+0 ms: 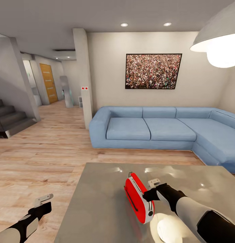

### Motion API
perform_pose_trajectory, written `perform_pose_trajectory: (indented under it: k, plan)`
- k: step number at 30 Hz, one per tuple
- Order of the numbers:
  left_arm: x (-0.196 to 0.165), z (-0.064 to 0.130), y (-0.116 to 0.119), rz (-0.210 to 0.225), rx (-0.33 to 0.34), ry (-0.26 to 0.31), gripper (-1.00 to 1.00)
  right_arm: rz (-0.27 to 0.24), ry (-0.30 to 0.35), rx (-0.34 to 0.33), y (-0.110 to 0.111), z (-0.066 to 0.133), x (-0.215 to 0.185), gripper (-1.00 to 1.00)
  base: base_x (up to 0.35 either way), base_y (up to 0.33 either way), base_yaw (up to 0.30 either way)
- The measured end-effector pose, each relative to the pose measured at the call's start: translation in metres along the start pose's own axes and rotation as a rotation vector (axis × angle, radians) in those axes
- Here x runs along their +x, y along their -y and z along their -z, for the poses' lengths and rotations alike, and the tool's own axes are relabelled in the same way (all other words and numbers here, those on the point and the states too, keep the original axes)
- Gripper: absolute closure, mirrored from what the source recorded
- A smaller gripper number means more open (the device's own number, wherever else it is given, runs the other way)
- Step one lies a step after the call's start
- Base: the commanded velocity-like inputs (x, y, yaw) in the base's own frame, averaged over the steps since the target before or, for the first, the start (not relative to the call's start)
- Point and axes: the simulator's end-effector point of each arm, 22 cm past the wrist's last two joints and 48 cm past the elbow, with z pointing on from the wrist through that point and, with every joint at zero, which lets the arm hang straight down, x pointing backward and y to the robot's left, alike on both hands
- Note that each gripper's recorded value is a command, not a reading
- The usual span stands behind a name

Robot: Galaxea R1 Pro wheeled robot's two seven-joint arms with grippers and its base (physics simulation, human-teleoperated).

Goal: Turn on the radio receiver that's on the table in the living room.

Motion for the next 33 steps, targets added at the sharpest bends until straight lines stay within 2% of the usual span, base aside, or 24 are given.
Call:
perform_pose_trajectory:
  k: [31, 32, 33]
  plan:
    - [0.010, -0.007, 0.000, 0.000, 0.001, 0.001, 1.00, -0.011, 0.020, -0.007, -0.003, -0.007, -0.005, 1.00, 0.000, 0.000, 0.000]
    - [0.010, -0.007, 0.000, 0.000, 0.001, 0.001, 1.00, -0.009, 0.020, -0.007, -0.004, -0.007, -0.005, -1.00, 0.000, 0.000, 0.000]
    - [0.010, -0.007, 0.000, 0.000, 0.001, 0.000, 1.00, -0.002, 0.000, -0.007, -0.005, -0.011, 0.008, -1.00, 0.000, 0.000, 0.000]
